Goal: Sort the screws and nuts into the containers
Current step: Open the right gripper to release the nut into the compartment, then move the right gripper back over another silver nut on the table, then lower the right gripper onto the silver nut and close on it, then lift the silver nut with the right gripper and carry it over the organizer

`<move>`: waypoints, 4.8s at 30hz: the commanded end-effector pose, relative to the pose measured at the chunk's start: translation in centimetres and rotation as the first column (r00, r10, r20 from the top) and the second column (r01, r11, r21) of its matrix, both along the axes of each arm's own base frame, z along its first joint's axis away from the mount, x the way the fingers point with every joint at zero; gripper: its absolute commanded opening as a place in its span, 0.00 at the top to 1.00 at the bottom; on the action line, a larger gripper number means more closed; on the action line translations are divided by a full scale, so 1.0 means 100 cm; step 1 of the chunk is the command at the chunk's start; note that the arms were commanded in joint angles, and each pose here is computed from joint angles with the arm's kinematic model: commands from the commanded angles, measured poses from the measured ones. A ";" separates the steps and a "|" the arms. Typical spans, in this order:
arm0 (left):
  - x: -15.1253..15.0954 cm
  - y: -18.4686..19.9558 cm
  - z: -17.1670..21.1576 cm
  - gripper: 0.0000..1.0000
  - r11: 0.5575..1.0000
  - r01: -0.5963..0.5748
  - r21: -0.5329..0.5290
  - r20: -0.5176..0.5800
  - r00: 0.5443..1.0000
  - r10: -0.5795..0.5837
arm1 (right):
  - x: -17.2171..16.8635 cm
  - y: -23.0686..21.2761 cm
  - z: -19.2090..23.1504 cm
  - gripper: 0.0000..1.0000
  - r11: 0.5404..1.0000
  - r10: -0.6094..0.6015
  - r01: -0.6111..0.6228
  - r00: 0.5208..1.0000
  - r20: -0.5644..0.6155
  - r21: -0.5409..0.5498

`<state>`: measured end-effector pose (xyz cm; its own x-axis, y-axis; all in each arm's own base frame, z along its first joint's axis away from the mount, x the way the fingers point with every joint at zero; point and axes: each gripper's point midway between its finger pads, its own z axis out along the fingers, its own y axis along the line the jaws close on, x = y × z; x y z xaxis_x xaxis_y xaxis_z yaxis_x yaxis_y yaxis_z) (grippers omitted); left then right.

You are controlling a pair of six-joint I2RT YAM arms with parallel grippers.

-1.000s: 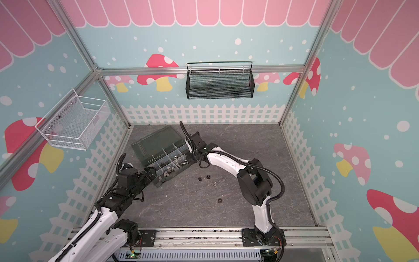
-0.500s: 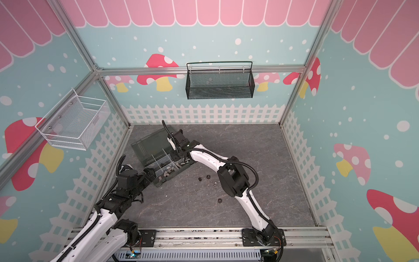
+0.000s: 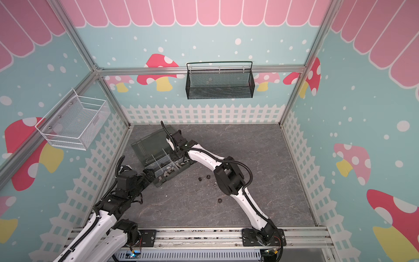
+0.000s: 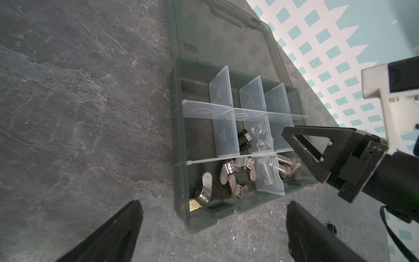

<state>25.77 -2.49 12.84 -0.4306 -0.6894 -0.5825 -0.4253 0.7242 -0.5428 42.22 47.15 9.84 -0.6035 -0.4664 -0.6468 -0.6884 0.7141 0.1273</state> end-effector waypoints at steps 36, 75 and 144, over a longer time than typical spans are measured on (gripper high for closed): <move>-0.007 0.017 0.007 0.00 0.997 -0.053 0.063 0.018 0.998 0.052 | -0.146 -0.216 -0.020 0.48 0.925 -0.360 0.305 0.894 -0.266 -0.228; -0.006 0.013 0.001 0.00 0.998 -0.047 0.042 -0.003 0.999 0.047 | -0.158 -0.247 -0.082 0.62 0.889 -0.411 0.283 0.841 -0.351 -0.361; -0.006 0.012 -0.004 0.00 0.999 -0.048 0.025 -0.003 0.999 0.048 | -0.014 -0.018 0.018 0.95 0.999 0.026 -0.027 1.000 0.010 0.048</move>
